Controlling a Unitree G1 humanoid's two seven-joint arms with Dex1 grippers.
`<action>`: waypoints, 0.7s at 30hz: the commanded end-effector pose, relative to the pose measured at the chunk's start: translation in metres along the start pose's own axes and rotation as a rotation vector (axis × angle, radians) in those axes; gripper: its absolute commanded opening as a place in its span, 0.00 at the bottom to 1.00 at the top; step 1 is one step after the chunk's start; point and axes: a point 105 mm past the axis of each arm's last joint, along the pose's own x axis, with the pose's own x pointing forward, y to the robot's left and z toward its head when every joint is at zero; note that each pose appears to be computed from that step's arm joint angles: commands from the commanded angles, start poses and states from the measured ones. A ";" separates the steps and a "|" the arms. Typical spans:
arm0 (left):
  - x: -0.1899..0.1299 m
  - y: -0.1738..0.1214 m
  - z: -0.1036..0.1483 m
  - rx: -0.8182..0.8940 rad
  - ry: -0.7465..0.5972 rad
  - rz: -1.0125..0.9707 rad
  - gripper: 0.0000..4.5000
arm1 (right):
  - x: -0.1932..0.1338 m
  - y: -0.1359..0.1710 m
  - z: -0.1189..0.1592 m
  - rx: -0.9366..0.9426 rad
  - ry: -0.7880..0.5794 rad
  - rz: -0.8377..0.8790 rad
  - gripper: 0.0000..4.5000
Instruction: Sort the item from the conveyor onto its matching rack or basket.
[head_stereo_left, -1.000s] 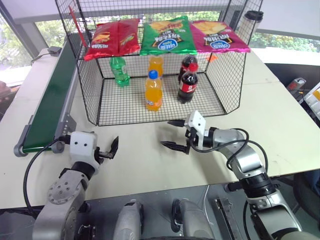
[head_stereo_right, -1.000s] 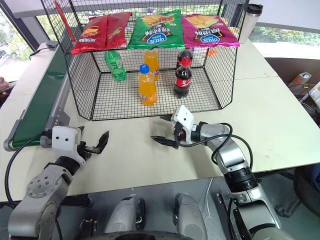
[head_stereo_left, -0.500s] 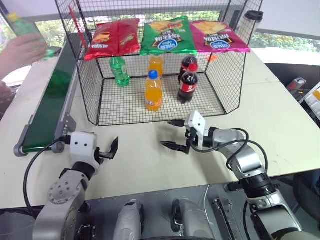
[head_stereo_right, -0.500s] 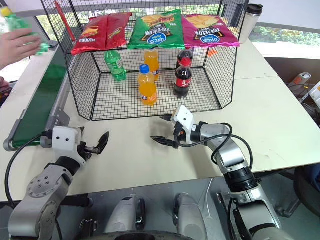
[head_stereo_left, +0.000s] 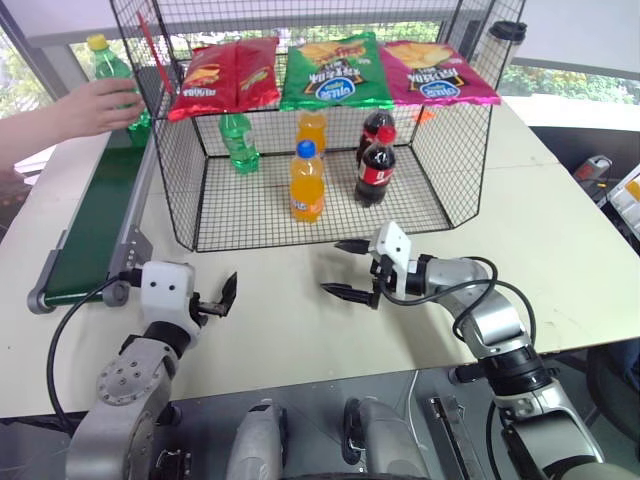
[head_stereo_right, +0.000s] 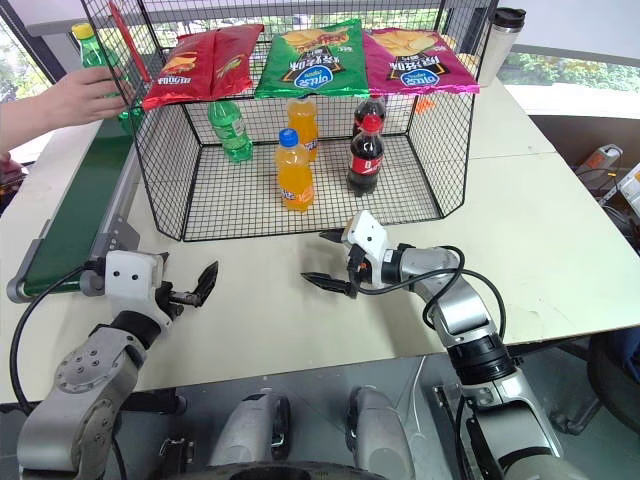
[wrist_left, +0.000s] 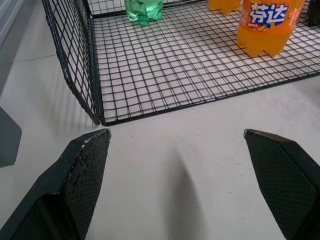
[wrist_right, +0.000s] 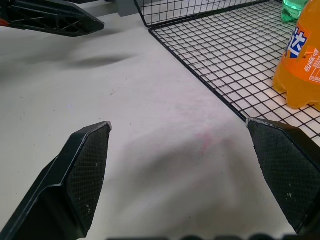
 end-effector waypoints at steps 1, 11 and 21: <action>-0.006 0.003 0.024 0.042 -0.083 0.020 0.99 | -0.003 0.008 0.026 -0.037 -0.093 0.064 1.00; -0.010 0.029 0.047 0.042 -0.149 0.160 0.99 | -0.005 0.024 0.048 -0.020 -0.187 0.179 1.00; -0.027 0.087 0.038 -0.046 -0.093 0.412 0.99 | 0.000 0.025 0.059 -0.007 -0.199 0.189 1.00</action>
